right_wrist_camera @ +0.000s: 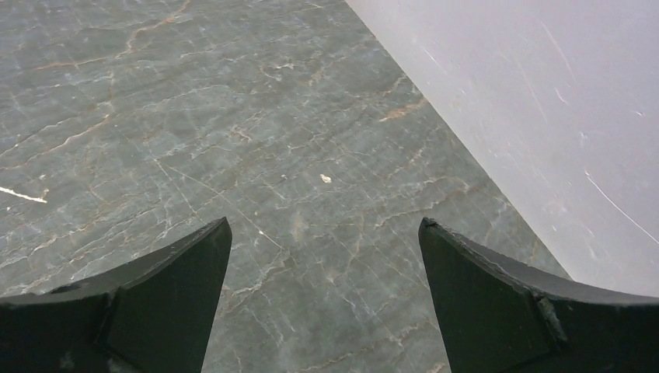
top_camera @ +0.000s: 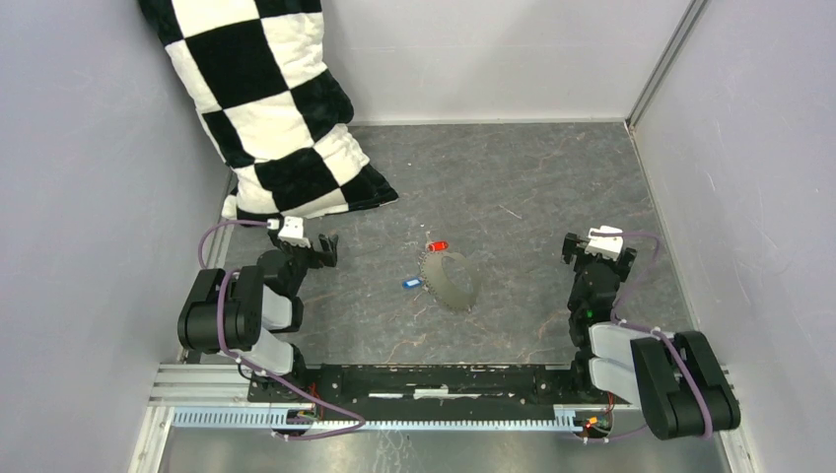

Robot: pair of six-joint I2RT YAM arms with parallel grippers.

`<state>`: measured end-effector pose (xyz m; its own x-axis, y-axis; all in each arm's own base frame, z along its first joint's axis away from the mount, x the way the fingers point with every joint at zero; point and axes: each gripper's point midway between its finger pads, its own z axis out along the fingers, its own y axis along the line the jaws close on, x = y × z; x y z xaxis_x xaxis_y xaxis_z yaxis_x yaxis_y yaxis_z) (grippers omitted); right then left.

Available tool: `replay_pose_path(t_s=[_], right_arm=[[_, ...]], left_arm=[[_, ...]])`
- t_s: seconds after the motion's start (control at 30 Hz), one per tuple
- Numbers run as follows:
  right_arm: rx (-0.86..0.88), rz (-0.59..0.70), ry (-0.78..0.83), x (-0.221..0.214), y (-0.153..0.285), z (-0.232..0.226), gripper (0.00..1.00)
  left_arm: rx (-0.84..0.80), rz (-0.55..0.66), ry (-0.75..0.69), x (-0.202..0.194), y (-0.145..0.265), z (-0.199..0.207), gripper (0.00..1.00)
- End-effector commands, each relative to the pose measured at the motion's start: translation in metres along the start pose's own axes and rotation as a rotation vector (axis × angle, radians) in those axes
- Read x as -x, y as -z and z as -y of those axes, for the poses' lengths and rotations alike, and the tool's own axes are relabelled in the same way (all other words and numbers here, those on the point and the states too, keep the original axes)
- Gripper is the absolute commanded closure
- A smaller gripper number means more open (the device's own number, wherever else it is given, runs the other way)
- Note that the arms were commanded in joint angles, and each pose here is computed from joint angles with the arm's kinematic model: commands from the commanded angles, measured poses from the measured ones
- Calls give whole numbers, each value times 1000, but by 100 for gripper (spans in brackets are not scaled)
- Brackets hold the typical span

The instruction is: Put the keys on the keyring

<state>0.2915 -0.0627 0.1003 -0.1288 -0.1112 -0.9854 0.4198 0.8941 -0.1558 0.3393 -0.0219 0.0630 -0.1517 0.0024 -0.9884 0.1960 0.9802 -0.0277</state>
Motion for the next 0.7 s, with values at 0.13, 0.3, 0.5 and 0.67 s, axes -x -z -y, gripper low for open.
replay_pose_path(t_s=[0.13, 0.3, 0.5, 0.67], right_arm=[[123, 107, 54, -5, 13, -13, 2], [131, 37, 77, -17, 6, -18, 2], [131, 44, 78, -16, 7, -17, 2], [133, 42, 79, -16, 7, -18, 2]], left_arm=[[95, 82, 36, 35, -23, -23, 0], [93, 86, 34, 36, -22, -22, 0], [94, 85, 35, 36, -23, -23, 0], [94, 82, 35, 35, -24, -23, 0]])
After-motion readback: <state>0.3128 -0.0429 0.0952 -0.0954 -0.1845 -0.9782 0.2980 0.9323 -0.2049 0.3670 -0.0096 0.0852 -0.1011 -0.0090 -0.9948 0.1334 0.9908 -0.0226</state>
